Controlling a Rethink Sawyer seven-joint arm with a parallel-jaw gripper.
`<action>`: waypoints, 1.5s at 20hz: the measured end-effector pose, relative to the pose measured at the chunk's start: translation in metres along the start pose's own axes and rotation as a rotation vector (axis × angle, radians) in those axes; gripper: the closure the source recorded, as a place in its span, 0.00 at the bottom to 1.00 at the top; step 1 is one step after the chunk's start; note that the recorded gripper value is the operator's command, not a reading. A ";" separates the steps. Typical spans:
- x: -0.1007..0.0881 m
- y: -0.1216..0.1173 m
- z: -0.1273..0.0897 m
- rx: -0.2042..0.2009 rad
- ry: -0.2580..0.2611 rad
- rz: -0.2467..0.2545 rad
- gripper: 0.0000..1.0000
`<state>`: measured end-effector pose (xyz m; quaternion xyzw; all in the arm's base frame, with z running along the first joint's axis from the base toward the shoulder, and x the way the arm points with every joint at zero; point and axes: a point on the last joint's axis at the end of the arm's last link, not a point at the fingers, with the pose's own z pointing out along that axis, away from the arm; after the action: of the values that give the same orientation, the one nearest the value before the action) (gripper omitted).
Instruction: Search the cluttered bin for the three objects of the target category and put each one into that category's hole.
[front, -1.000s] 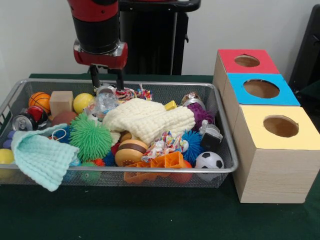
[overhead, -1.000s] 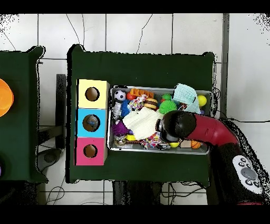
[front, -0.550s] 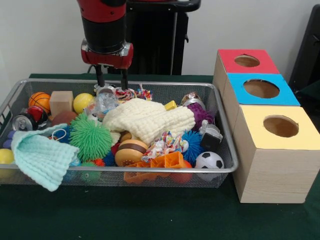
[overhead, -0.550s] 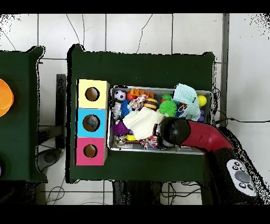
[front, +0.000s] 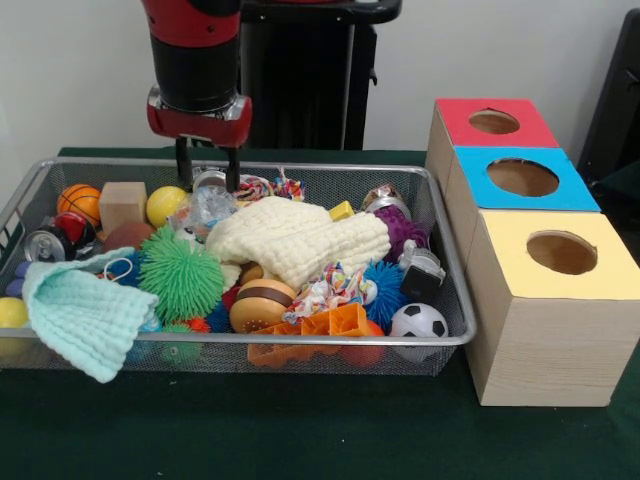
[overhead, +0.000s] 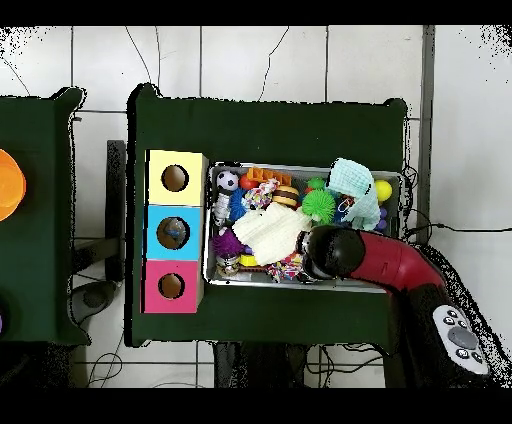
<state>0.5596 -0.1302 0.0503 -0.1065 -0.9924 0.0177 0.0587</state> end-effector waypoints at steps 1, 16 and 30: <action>0.000 -0.001 0.001 0.001 -0.001 0.001 0.00; 0.013 -0.004 0.037 0.007 -0.005 0.009 0.00; 0.021 -0.003 0.057 0.003 -0.018 0.010 0.00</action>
<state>0.5319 -0.1295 -0.0040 -0.1112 -0.9923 0.0207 0.0498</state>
